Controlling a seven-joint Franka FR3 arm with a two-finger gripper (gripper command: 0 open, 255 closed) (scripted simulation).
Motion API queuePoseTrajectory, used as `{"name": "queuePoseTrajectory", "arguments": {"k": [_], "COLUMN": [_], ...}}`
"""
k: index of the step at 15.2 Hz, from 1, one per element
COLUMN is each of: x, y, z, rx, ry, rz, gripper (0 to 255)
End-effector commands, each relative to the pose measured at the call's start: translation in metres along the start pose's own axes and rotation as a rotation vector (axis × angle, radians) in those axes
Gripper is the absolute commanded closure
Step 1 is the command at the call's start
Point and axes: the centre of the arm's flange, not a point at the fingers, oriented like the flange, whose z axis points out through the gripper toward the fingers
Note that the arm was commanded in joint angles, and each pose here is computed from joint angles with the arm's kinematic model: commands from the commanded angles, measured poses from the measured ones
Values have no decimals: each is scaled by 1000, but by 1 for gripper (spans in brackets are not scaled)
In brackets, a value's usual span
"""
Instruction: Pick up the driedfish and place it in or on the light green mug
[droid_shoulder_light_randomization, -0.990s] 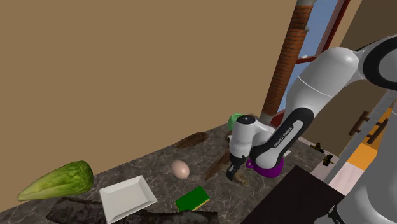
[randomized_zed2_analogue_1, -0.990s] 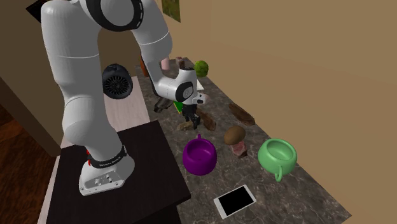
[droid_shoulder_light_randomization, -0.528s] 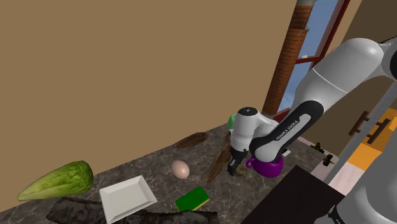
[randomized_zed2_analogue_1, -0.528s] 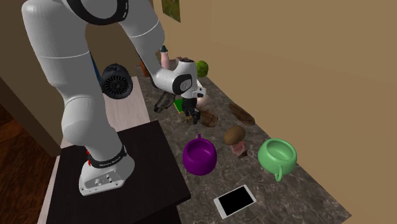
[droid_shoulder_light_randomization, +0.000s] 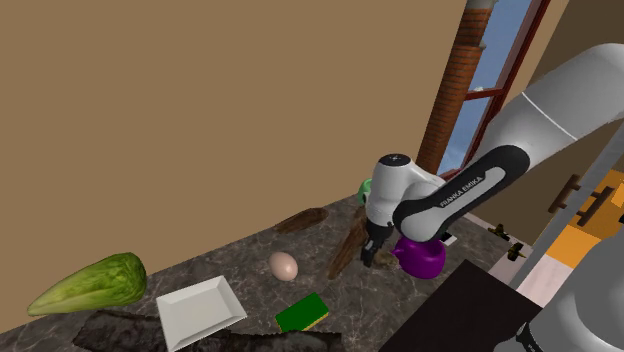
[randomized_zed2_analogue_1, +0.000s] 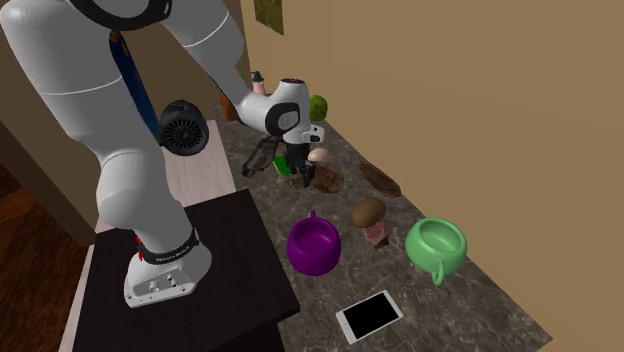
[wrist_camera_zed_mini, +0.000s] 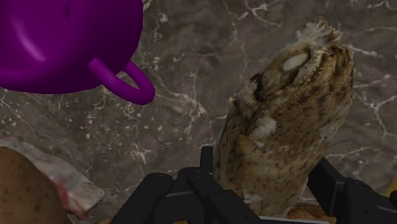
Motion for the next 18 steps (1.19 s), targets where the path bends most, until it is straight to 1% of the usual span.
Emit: {"name": "queuePoseTrajectory", "arguments": {"k": [1,14,18], "x": [0,-1,15], "y": [-1,4,54], "z": [-12,-79,-76], "rx": [0,0,0], "ry": [0,0,0], "rz": [0,0,0], "gripper": [255,255,255]}}
